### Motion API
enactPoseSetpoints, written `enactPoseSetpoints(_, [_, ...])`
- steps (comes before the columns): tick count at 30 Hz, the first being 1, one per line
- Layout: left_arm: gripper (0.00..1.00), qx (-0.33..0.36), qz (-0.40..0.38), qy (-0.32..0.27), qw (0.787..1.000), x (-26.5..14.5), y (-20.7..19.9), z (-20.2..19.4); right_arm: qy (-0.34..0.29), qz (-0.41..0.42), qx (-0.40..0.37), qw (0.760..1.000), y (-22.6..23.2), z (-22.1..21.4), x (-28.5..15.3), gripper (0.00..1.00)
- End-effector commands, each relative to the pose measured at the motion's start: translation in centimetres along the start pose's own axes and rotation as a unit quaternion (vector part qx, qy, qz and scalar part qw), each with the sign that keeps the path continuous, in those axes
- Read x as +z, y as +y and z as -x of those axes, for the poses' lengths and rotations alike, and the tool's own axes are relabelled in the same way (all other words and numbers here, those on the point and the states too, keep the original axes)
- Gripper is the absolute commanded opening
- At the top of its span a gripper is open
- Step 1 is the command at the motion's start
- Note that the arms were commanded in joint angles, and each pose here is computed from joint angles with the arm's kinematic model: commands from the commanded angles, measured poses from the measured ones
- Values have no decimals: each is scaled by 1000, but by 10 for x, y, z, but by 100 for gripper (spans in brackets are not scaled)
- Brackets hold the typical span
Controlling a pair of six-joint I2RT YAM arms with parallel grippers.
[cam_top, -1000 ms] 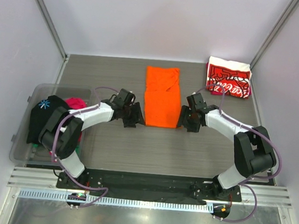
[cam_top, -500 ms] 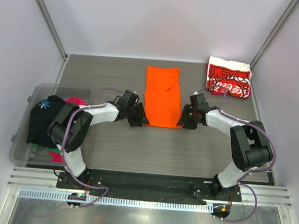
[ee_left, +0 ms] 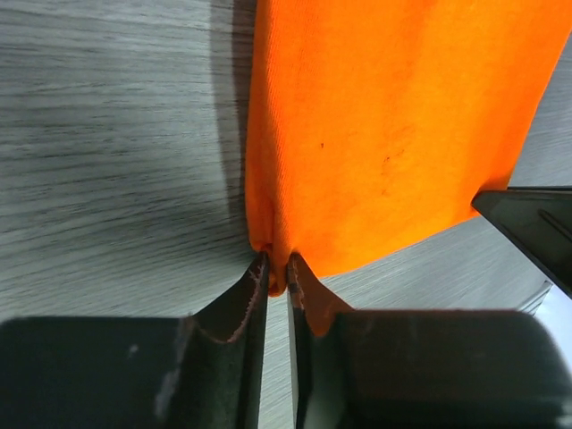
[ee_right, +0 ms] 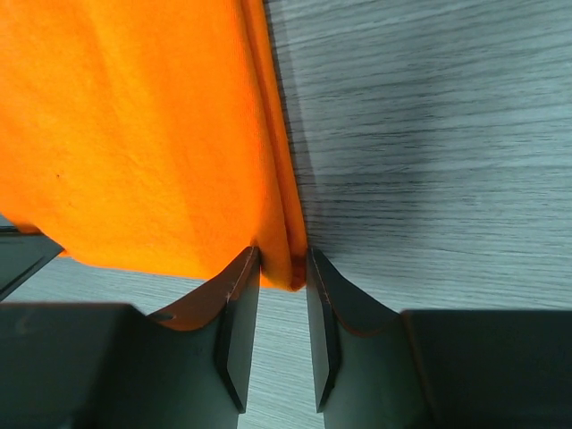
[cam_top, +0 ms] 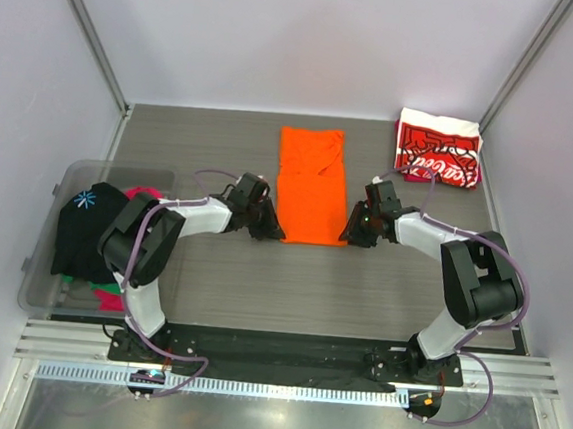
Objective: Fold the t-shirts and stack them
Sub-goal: Fold the tshirt
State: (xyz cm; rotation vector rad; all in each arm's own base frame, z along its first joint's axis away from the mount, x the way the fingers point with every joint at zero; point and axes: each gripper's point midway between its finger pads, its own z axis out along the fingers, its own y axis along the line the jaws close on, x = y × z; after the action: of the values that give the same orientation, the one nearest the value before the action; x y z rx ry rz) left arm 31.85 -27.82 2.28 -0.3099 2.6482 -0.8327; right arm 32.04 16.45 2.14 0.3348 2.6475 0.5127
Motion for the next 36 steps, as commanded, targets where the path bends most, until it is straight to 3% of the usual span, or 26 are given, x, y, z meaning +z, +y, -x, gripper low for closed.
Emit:
enactPoseSetpoints(1, [12, 9, 9, -6, 1000, 6, 2, 1, 8, -6, 9, 1000, -7, -10, 0, 34])
enactPoseSetpoints(5, [0, 8, 10, -2, 1000, 8, 3, -1, 12, -2, 23, 1000, -9, -17, 2, 29])
enactPoseSetpoints(8, [0, 6, 8, 0, 1000, 7, 1, -3, 15, -1, 29, 999, -12, -22, 3, 17])
enactPoseSetpoints(10, [0, 7, 5, 1, 1000, 4, -2, -5, 16, 1, 31, 999, -12, -24, 0, 2])
enactPoseSetpoints(18, [0, 12, 24, -4, 1000, -38, -11, -29, -6, 23, 31, 999, -2, -24, -45, 1])
enactPoseSetpoints(28, [0, 26, 33, -2, 999, -113, -29, -94, 25, 8, 15, 1000, -14, -65, -124, 1])
enactPoseSetpoints(36, [0, 23, 30, 6, 999, -149, -27, -139, 14, 36, 27, 999, -15, -93, -177, 1])
